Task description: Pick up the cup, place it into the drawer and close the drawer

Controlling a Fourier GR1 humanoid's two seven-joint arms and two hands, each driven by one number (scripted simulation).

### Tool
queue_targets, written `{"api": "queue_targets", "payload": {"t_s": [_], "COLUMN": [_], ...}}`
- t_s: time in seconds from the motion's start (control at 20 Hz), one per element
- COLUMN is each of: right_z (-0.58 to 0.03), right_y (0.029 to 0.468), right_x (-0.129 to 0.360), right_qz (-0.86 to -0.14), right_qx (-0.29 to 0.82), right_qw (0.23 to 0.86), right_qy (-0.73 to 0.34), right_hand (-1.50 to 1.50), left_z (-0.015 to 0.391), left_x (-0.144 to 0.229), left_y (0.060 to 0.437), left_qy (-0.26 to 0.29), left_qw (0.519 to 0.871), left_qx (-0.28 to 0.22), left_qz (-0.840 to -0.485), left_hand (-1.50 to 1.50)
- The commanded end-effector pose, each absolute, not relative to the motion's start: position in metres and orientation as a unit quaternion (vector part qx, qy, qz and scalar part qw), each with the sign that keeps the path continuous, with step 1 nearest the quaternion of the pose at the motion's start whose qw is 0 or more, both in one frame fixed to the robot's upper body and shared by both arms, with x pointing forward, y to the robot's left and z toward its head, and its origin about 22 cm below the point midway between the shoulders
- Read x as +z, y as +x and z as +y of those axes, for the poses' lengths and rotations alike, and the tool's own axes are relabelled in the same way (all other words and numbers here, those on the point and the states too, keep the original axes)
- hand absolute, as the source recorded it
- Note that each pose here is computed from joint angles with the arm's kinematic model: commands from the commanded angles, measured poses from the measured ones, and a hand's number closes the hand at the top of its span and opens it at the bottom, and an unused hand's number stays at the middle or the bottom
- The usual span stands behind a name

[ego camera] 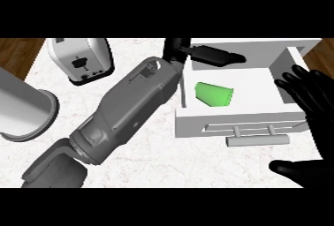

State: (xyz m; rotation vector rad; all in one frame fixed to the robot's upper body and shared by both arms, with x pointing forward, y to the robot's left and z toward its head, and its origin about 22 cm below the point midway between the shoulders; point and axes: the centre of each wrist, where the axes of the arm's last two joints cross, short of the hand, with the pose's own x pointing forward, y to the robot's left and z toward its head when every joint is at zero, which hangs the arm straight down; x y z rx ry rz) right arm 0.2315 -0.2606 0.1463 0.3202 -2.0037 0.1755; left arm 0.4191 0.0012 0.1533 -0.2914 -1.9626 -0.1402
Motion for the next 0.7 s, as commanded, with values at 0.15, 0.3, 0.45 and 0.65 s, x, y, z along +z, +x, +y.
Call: {"api": "queue_targets", "payload": {"t_s": [0.15, 0.3, 0.45, 0.65], "right_z": [-0.272, -0.282, -0.285, -0.263], "right_y": [0.22, 0.207, 0.217, 0.212], "right_x": [0.144, 0.159, 0.158, 0.154], "right_qz": [-0.825, -0.82, -0.814, -0.8], "right_qx": [0.163, 0.211, 0.222, 0.256], "right_qw": [0.529, 0.527, 0.534, 0.542], "right_qy": [0.113, 0.072, 0.048, 0.018], "right_hand": [1.5, 1.5, 1.5, 1.5], "left_z": [0.055, 0.063, 0.089, 0.133], "left_x": [0.146, 0.137, 0.143, 0.118], "left_y": [0.428, 0.418, 0.412, 0.392], "left_qy": [-0.132, -0.132, -0.128, -0.12], "left_qw": [0.545, 0.55, 0.558, 0.572], "left_qx": [-0.004, 0.028, 0.039, 0.048], "left_qz": [-0.828, -0.824, -0.819, -0.81], "left_hand": [-1.5, -1.5, -1.5, -1.5]}}
